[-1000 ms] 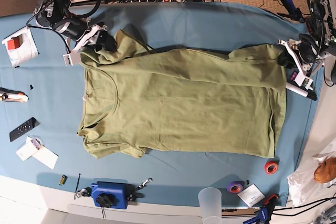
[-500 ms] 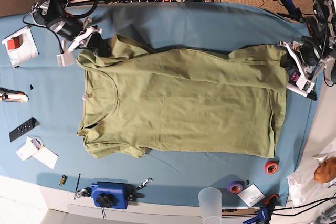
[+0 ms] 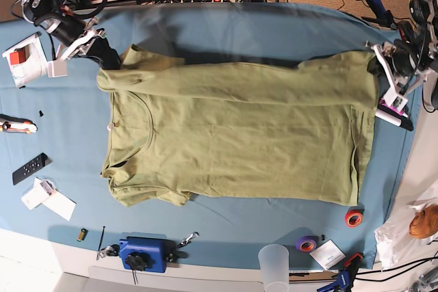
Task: Layout the t-shirt on the table in an organized manner, then fold the t-shirt properly
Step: 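Grasp the opposite shoulder corner with the left gripper and tug outward, then hold the shirt corners with both grippers, pulling the shirt taut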
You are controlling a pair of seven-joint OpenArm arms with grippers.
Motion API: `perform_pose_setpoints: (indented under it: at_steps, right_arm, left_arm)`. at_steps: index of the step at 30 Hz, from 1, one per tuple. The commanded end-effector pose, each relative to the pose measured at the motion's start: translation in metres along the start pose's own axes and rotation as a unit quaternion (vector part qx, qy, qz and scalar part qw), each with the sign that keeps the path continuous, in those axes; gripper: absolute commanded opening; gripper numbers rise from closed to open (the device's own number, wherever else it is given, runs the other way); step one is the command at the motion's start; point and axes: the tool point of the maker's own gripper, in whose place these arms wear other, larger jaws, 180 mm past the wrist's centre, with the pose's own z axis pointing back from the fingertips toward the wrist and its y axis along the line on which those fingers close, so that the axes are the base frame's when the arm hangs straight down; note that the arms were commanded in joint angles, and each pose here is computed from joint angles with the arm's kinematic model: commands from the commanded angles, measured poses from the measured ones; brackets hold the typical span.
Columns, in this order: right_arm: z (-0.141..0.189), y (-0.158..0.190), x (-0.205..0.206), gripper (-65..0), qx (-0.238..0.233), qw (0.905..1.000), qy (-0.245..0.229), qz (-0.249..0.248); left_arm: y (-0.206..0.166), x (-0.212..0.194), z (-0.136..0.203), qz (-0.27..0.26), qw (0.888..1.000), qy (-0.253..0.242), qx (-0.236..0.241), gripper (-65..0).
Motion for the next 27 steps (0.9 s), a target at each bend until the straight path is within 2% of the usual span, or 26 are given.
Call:
perform_pose_setpoints:
  at_steps: [1, 5, 9, 14, 18, 19, 21, 22, 25, 27]
  right_arm:
    - [0.006, 0.001, 0.012, -65.0, 0.001, 0.9998, -0.016, 0.013]
    - [0.014, -0.006, 0.014, -65.0, -0.013, 0.9996, -0.022, 0.012]
    - [0.023, -0.013, 0.008, -65.0, -0.027, 0.9994, -0.020, 0.004]
    - [0.026, -0.014, 0.003, -65.0, -0.030, 0.9994, -0.015, 0.000]
    - [0.026, -0.014, 0.003, -65.0, -0.030, 0.9994, -0.015, 0.000]
    - [0.026, -0.014, 0.003, -61.8, -0.030, 0.9994, -0.014, 0.000]
    - [0.026, -0.014, 0.001, -54.0, -0.031, 0.9994, -0.013, -0.001]
    - [0.027, -0.014, 0.001, -52.1, -0.031, 0.9994, -0.012, -0.001]
    - [0.027, -0.014, -0.001, -52.0, -0.032, 0.9994, -0.010, -0.003]
    - [0.028, -0.015, -0.003, -52.0, -0.033, 0.9994, -0.008, -0.004]
  left_arm:
    - [0.008, 0.005, 0.009, -0.004, 1.000, -0.008, 0.013, -65.0]
    - [0.017, -0.009, 0.018, 0.014, 1.000, -0.003, 0.026, -65.0]
    - [0.025, -0.015, 0.034, 0.048, 0.998, -0.029, 0.023, -65.0]
    - [0.014, -0.017, 0.044, 0.025, 0.998, -0.060, -0.019, -65.0]
    - [0.003, -0.015, 0.045, 0.014, 0.996, -0.075, -0.045, -41.2]
    - [0.003, -0.014, 0.045, 0.016, 0.996, -0.075, -0.044, -37.8]
    - [0.007, -0.009, 0.046, 0.027, 0.996, -0.081, -0.038, -37.1]
    - [0.010, -0.005, 0.048, 0.027, 0.995, -0.088, -0.034, -37.1]
    - [0.031, 0.028, 0.070, 0.023, 0.988, -0.153, -0.002, -37.1]
    - [0.053, 0.061, 0.101, 0.026, 0.970, -0.239, 0.037, -37.1]
